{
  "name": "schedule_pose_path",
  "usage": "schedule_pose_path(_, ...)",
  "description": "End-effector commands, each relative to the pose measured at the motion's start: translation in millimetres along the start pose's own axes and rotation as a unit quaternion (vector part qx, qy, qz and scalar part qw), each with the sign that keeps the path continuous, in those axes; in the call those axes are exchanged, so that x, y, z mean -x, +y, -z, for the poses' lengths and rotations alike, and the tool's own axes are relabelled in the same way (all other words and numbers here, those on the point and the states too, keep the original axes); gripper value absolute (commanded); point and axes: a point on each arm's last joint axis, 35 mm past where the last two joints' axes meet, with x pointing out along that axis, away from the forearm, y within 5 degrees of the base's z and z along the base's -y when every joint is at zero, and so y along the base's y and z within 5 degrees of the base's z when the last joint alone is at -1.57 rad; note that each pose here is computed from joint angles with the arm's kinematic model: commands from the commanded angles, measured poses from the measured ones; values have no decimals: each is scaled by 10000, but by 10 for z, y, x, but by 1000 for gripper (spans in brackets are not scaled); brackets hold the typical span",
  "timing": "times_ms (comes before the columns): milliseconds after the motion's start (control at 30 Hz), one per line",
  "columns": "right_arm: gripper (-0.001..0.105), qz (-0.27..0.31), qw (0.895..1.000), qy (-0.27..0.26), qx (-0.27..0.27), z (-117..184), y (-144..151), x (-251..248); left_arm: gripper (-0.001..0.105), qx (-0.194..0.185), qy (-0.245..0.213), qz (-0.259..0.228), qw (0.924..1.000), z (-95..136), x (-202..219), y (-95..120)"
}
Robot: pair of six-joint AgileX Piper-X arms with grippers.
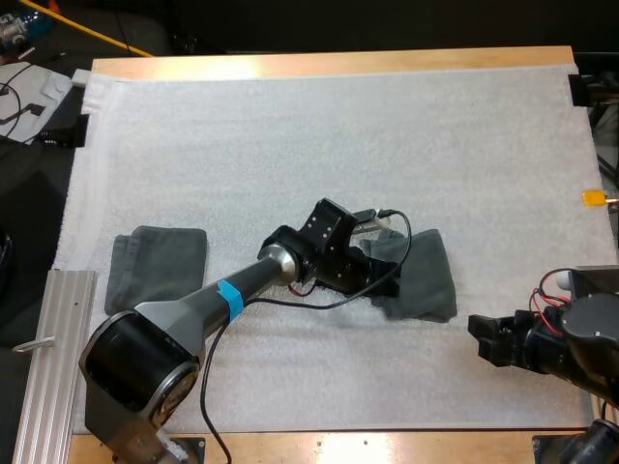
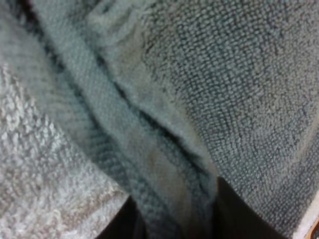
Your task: Pick towel from pile, fold and stack
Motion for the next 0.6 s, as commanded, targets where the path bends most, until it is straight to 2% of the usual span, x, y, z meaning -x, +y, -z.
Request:
schedule_pose_path(0, 65, -5, 10000, -16, 19, -2, 3, 20, 2, -69, 48, 42, 10000, 12, -3, -35)
schedule_pose_path(167, 65, 24, 10000, -4, 14, 5, -2, 15, 0, -261, 40, 28, 9996, 26, 33, -62)
schedule_pose_path(333, 65, 18, 10000, -11, 15, 6, -2, 16, 0, -829, -237, -34, 9963, 40, 354, -185)
schedule_pose_path(433, 65, 13, 10000, -18, 12, 5, -1, 17, 0, -1128, -414, -299, 9923, 41, 644, -194)
schedule_pose_path(567, 65, 11, 10000, -34, 5, 5, -3, 22, 0, -1333, -523, -850, 9860, 48, 1017, -97)
